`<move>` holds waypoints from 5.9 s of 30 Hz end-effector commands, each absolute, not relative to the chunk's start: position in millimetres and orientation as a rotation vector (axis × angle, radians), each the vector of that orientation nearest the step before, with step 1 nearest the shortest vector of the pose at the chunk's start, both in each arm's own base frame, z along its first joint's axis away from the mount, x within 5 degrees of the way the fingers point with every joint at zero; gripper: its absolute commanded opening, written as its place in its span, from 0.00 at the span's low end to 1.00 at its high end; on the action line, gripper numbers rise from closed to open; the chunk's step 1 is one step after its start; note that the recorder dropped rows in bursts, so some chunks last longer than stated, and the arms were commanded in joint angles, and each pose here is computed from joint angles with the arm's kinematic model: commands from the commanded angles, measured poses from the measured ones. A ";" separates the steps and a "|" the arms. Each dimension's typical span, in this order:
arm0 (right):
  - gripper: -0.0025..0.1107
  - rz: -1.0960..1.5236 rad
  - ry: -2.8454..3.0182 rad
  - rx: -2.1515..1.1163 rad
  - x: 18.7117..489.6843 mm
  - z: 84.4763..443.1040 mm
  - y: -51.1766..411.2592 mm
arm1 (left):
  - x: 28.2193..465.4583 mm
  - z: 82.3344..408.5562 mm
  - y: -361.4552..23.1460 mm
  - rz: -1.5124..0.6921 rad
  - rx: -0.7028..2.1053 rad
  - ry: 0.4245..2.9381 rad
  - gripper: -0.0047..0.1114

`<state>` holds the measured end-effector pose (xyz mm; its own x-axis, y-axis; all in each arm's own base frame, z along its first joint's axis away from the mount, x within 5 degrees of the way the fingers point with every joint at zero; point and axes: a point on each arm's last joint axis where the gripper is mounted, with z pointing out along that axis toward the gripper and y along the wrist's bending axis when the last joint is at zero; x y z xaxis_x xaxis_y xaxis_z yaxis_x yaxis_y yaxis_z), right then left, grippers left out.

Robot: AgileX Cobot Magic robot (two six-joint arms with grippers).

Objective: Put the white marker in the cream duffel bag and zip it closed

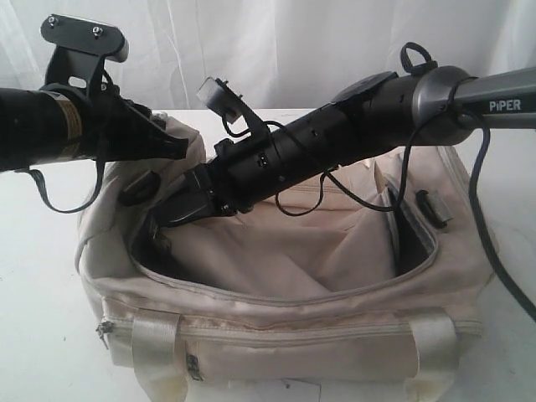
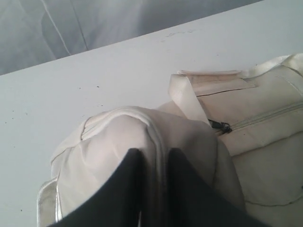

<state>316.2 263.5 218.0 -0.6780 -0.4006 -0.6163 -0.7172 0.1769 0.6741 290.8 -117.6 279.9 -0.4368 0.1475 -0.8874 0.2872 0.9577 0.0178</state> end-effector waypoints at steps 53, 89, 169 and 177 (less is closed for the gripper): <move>0.02 1.607 2.117 -1.234 283.5 253.6 270.7 | 343.0 261.5 -85.0 0.000 0.160 2.101 0.04; 0.02 1.570 2.170 -1.418 251.2 249.7 294.0 | 357.7 270.3 -74.7 0.010 0.122 2.070 0.04; 0.34 1.097 2.159 -1.118 316.7 236.9 294.9 | 357.8 272.8 -85.0 -0.114 0.178 2.036 0.04; 0.34 1.099 2.162 -1.099 321.3 231.3 301.4 | 352.5 285.7 -86.6 -0.145 0.190 1.994 0.04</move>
